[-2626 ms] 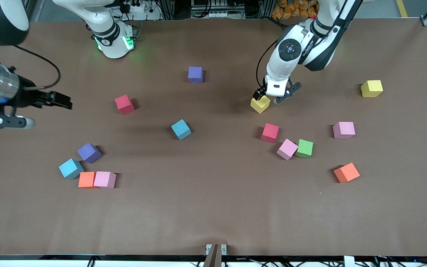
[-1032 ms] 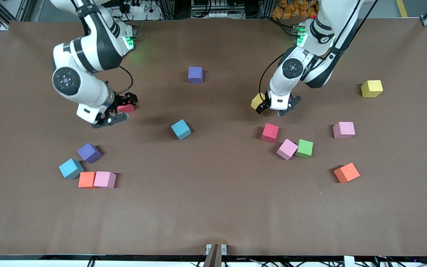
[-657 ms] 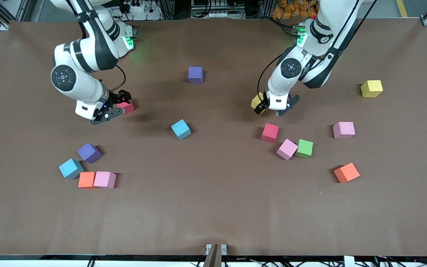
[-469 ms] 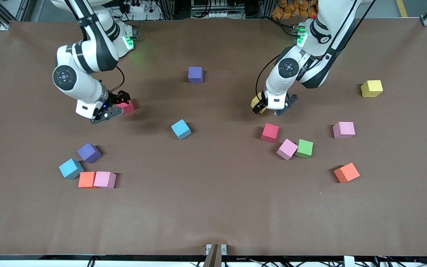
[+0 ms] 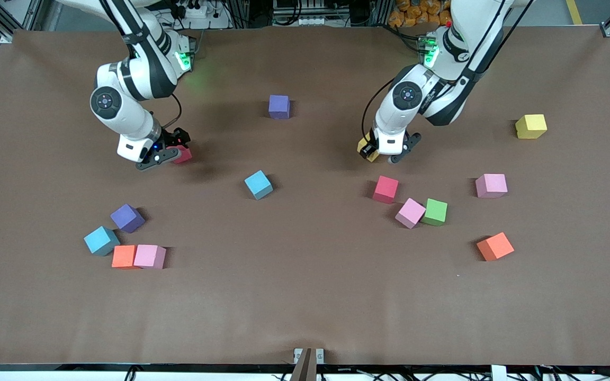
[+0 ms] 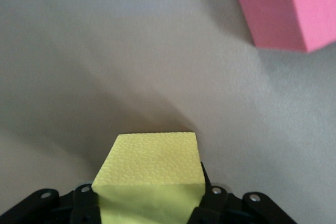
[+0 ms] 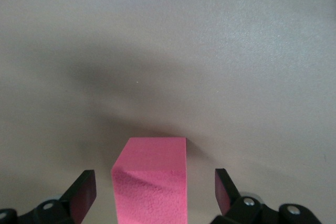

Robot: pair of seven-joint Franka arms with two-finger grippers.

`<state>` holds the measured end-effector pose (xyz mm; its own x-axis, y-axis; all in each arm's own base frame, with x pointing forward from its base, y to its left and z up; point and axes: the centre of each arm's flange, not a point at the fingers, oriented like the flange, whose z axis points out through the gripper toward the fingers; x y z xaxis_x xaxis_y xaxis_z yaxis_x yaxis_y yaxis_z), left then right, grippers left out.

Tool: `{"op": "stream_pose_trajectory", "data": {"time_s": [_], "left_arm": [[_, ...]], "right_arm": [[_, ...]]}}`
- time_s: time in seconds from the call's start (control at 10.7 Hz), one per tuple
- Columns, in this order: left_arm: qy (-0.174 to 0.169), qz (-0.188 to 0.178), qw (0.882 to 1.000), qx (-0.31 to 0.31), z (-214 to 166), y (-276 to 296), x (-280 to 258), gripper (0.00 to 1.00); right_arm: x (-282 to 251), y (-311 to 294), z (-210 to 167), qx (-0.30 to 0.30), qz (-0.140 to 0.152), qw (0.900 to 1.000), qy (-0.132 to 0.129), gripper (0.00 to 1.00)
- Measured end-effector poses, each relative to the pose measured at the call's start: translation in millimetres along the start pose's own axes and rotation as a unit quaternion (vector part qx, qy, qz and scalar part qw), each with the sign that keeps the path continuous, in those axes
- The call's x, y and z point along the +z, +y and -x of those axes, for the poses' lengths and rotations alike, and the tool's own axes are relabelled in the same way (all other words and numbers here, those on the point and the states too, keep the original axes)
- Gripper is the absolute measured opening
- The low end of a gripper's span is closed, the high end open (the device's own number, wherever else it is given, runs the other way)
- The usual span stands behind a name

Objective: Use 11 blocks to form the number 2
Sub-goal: 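Grasp the yellow cube with the left gripper while the right gripper reaches the red cube, then carry the yellow cube toward the purple cube while the right gripper grasps the red cube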

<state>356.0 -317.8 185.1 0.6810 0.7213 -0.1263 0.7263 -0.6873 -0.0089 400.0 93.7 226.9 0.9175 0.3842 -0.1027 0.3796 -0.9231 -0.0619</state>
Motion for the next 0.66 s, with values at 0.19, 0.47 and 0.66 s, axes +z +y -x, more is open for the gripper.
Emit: {"op": "stream_pose_trajectory", "data": {"time_s": [0.19, 0.47, 0.66], "left_arm": [[-0.01, 0.007, 0.999, -0.04, 45, 8, -5, 0.6], [-0.024, 0.003, 0.992, -0.124, 115, 10, -12, 0.6], [-0.027, -0.015, 0.984, -0.174, 143, 10, -6, 0.6]], "right_arm": [[15, 1, 5, 0.001, 0.004, 1.0, 0.01, 1.0], [39, 2, 8, 0.002, 0.005, 1.0, 0.004, 1.0], [44, 1, 9, 0.002, 0.004, 1.0, -0.001, 0.99]]}}
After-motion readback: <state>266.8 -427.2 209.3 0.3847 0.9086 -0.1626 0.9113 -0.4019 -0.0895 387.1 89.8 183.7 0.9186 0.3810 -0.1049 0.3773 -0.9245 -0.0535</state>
